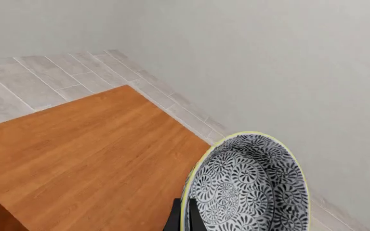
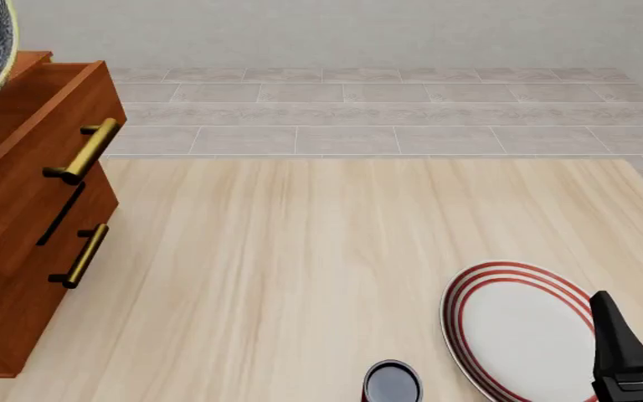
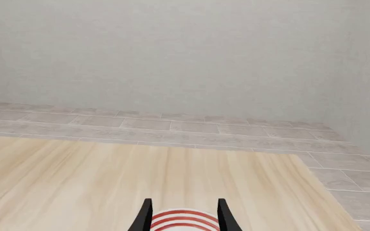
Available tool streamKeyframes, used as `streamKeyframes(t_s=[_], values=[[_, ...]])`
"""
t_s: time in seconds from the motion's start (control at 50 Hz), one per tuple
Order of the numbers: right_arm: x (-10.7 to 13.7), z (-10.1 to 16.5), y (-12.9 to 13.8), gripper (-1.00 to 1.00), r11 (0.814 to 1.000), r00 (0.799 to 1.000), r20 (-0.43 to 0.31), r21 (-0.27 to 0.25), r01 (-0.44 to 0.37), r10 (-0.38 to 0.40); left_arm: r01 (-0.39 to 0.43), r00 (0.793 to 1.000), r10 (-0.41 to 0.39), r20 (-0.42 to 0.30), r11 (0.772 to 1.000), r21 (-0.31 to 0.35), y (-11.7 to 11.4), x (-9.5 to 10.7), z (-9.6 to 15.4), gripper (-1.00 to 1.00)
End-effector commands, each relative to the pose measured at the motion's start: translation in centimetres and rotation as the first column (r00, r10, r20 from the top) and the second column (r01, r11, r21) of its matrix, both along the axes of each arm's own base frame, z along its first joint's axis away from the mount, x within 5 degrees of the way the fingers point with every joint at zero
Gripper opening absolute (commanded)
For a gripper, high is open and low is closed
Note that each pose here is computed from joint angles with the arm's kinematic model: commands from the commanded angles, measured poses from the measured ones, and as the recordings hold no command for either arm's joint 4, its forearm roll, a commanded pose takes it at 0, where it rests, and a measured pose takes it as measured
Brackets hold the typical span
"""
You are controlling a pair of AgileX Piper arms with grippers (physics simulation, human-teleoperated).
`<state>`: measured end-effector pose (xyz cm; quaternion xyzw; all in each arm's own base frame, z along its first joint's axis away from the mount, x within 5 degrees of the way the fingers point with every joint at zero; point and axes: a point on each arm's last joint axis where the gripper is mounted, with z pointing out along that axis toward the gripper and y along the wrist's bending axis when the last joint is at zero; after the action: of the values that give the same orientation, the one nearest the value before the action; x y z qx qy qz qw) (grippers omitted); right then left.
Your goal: Put the bowl on top of the cabinet.
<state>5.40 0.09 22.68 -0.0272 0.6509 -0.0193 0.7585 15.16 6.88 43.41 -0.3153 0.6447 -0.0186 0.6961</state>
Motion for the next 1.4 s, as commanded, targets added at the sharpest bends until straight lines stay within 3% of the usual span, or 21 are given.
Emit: streamKeyframes(t_s=[0.02, 0.74, 0.98, 1.4], values=[[0.0, -0.1, 0.0, 1.00, 1.000, 1.000, -0.002, 0.001, 0.001, -0.001, -0.043, 0.999, 0.043, 0.025, 0.999, -0.004, 0.7, -0.3, 0.5, -1.00], [0.0, -0.2, 0.0, 1.00, 1.000, 1.000, -0.006, 0.001, 0.001, -0.001, -0.125, 0.992, 0.126, 0.014, 0.992, -0.021, 3.0, 0.8, -0.9, -1.00], [0.1, -0.3, 0.0, 1.00, 1.000, 1.000, -0.008, 0.002, 0.001, -0.001, -0.126, 0.992, 0.126, -0.013, 0.990, -0.056, 4.0, 2.5, -2.4, -1.00], [0.1, -0.4, 0.0, 1.00, 1.000, 1.000, -0.013, 0.004, 0.003, -0.002, -0.170, 0.985, 0.170, 0.000, 0.984, -0.054, 5.6, 3.1, -2.1, -1.00]])
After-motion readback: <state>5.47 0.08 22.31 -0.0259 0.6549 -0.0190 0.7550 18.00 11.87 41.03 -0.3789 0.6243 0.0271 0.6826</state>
